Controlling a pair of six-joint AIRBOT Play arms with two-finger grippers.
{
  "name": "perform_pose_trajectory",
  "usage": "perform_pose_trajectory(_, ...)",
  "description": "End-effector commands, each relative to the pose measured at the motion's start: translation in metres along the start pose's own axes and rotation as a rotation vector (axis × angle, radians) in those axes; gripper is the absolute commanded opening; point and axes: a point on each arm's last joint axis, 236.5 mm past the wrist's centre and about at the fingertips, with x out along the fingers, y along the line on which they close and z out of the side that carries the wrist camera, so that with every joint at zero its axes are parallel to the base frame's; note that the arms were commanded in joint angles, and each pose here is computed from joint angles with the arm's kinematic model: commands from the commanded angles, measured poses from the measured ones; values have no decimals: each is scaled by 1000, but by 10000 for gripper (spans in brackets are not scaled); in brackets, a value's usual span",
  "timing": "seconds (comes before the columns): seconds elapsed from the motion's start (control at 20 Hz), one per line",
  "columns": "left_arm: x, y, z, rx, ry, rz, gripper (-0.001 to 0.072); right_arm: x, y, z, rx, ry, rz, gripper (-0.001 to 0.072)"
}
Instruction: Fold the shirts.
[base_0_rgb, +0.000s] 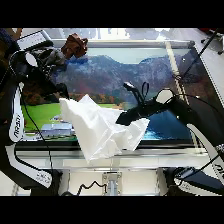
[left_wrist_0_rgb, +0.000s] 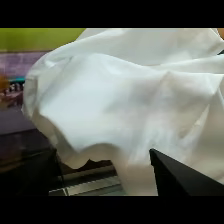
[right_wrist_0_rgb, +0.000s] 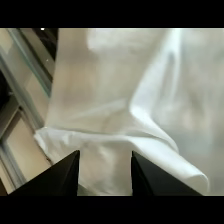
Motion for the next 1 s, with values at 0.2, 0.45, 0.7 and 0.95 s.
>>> perform_pose_trajectory(0.2,0,-2,1,11,-1,-9,698,4,-105,-91,256,174,-218,386)
perform_pose_trajectory(0.45,0,-1,5,11,-20,-6,698,36,-71,-112,454,94,62,408)
perform_pose_trajectory(0.7,0,-1,5,11,-22,-6,698,59,-26,-99,446,23,213,409)
perform_pose_trajectory(0.95,0,-1,6,8,-22,-7,698,76,-5,-90,424,-6,223,408)
